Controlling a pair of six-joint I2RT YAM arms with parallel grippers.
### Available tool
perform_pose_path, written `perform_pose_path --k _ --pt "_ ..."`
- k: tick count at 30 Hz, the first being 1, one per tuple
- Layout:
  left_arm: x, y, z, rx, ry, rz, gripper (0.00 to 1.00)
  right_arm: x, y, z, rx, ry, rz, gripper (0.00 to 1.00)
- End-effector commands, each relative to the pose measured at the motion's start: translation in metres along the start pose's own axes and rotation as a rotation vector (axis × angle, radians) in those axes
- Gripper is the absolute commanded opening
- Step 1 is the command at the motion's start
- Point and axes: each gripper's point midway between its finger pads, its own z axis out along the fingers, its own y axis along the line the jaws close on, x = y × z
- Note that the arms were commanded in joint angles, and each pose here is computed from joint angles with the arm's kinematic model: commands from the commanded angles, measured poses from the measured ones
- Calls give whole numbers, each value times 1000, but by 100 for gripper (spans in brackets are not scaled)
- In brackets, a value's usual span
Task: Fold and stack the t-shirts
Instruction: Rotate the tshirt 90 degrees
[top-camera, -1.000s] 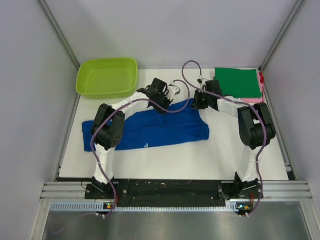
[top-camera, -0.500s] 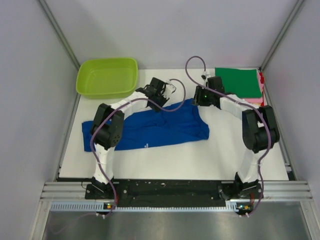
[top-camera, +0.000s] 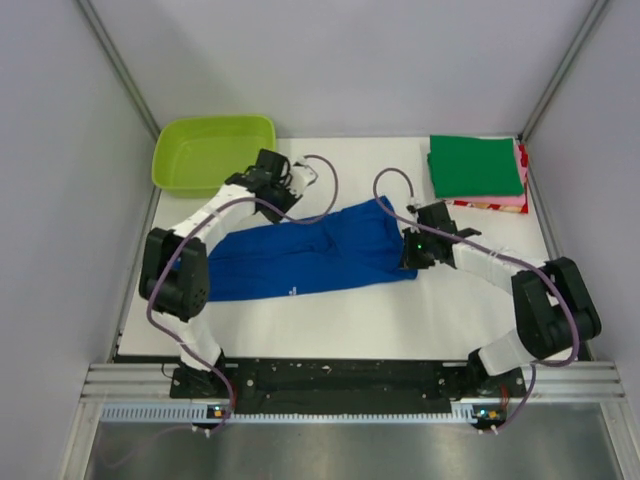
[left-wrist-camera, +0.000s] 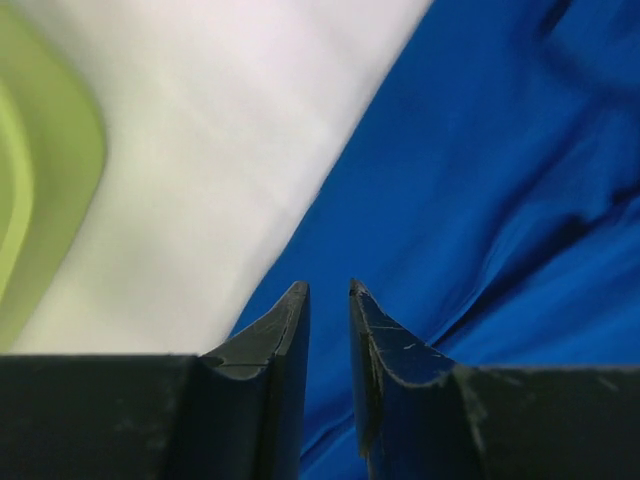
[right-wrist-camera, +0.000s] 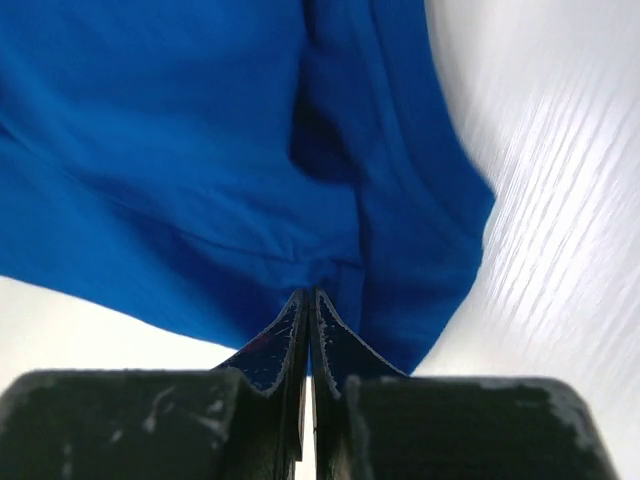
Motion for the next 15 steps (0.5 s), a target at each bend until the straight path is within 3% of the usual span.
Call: perform_pose_path --k 1,3,7,15 --pt "62 41 -41 -19 70 -79 27 33 -8 11 20 108 87 0" --pt "90 61 -56 -60 91 -138 27 38 -24 21 38 155 152 0" --pt "137 82 -81 -131 131 -182 28 -4 -62 39 125 146 181 0" --pt "191 77 -98 -151 238 -148 29 -179 -64 105 144 -13 126 0"
